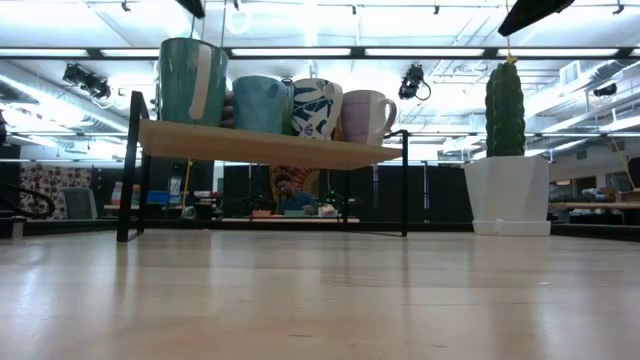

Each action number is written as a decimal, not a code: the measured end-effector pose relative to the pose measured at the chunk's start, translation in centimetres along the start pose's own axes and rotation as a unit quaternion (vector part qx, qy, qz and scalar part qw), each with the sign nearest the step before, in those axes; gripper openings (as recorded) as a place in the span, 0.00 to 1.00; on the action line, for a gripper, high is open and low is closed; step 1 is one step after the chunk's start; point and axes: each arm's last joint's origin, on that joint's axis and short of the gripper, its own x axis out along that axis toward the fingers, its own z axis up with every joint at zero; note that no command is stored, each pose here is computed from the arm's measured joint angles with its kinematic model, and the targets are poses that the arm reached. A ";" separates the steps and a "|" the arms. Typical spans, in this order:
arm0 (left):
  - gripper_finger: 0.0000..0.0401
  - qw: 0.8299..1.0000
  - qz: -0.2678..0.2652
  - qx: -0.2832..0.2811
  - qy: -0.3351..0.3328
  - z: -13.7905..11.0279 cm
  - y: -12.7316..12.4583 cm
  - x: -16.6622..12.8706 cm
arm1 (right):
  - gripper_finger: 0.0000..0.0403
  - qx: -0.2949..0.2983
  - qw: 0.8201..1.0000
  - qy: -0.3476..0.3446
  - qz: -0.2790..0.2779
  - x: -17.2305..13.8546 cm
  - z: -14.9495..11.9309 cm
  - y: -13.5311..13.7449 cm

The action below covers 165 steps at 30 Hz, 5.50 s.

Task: Place coffee mugs
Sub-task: Return to Home Position

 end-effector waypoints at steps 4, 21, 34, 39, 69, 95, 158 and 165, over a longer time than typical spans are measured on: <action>0.47 0.998 -0.005 -0.020 -0.052 -1.1 -0.9 -1.3 | 0.40 -0.002 1.000 0.000 -0.008 0.3 -0.4 0.0; 0.47 0.924 -0.158 -0.082 -0.338 -8.3 -7.4 1.2 | 0.24 0.050 0.987 -0.127 0.084 0.1 -3.5 -3.5; 0.47 0.876 -0.144 -0.050 -0.457 -11.6 -9.2 6.3 | 0.07 0.099 0.954 -0.251 0.131 2.0 -5.5 -8.5; 0.47 0.859 -0.140 -0.058 -0.490 -12.9 -9.4 7.5 | 0.02 0.113 0.944 -0.276 0.142 3.7 -7.2 -9.9; 0.27 0.830 -0.122 -0.073 -0.539 -17.6 -10.3 12.0 | 0.04 0.246 0.890 -0.383 0.040 7.5 -14.1 -11.7; 0.18 0.825 -0.172 -0.064 -0.534 -18.7 -11.1 13.0 | 0.04 0.241 0.891 -0.382 0.042 7.5 -14.1 -11.7; 0.18 0.825 -0.173 -0.066 -0.533 -18.7 -11.1 13.1 | 0.04 0.241 0.891 -0.382 0.042 7.5 -14.1 -11.7; 0.18 0.825 -0.173 -0.066 -0.534 -18.7 -11.1 13.1 | 0.04 0.241 0.891 -0.382 0.042 7.5 -14.1 -11.7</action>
